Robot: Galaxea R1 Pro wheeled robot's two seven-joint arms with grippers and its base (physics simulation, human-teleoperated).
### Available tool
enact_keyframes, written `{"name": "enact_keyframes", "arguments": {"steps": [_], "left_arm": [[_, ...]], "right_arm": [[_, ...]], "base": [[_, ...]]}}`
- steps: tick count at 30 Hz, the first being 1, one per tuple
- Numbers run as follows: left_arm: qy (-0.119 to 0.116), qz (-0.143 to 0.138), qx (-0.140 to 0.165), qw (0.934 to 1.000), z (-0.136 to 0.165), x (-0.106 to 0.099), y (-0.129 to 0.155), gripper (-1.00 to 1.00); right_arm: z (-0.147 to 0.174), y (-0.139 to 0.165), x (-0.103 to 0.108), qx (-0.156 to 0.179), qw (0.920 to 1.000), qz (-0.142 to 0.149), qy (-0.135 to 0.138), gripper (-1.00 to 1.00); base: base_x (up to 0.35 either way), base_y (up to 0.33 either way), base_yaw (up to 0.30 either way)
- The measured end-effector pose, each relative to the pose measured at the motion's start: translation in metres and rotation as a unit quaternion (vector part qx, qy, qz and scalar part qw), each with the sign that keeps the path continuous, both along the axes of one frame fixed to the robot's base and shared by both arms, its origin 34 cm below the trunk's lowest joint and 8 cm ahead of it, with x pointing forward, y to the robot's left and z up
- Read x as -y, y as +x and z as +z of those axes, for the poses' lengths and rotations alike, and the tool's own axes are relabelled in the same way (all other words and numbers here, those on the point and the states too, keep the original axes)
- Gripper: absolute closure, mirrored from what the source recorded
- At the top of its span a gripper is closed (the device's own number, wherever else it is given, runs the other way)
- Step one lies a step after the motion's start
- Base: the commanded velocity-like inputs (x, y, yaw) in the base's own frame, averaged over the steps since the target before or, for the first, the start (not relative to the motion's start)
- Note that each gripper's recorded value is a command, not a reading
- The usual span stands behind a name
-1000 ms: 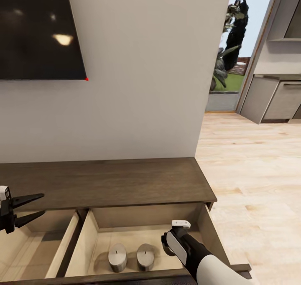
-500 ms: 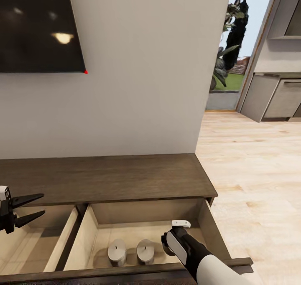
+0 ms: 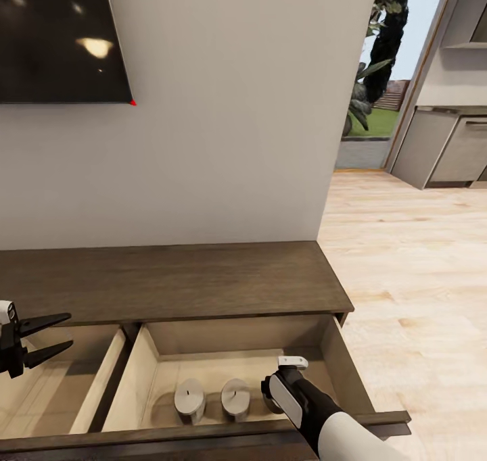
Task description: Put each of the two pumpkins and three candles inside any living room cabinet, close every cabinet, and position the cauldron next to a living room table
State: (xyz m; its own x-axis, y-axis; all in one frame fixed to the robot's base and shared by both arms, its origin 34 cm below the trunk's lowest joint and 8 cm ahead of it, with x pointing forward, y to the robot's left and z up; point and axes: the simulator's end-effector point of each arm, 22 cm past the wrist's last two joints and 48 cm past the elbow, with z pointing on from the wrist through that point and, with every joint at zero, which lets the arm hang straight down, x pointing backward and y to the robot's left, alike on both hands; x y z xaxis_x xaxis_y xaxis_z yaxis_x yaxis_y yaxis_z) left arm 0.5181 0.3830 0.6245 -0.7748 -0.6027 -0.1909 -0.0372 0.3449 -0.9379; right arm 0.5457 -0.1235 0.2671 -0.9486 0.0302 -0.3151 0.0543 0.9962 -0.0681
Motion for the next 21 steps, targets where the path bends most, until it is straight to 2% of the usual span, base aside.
{"name": "enact_keyframes", "arguments": {"steps": [18,19,21], "left_arm": [[0.000,0.000,-0.006,1.0000,-0.0057,0.0000,0.0014,-1.00],[0.000,0.000,-0.006,1.0000,-0.0058,0.0001,0.0014,-1.00],[0.000,0.000,-0.007,1.0000,-0.0060,0.0003,0.0012,-1.00]], "right_arm": [[-0.0060,-0.0030,0.0000,-0.006,1.0000,0.000,0.000,1.00],[-0.0060,-0.0030,0.0000,-0.006,1.0000,0.000,0.000,-1.00],[-0.0060,-0.0029,0.0000,-0.006,1.0000,0.000,0.000,-1.00]], "base": [[0.000,0.000,0.000],[0.000,0.000,0.000],[0.000,0.000,0.000]]}}
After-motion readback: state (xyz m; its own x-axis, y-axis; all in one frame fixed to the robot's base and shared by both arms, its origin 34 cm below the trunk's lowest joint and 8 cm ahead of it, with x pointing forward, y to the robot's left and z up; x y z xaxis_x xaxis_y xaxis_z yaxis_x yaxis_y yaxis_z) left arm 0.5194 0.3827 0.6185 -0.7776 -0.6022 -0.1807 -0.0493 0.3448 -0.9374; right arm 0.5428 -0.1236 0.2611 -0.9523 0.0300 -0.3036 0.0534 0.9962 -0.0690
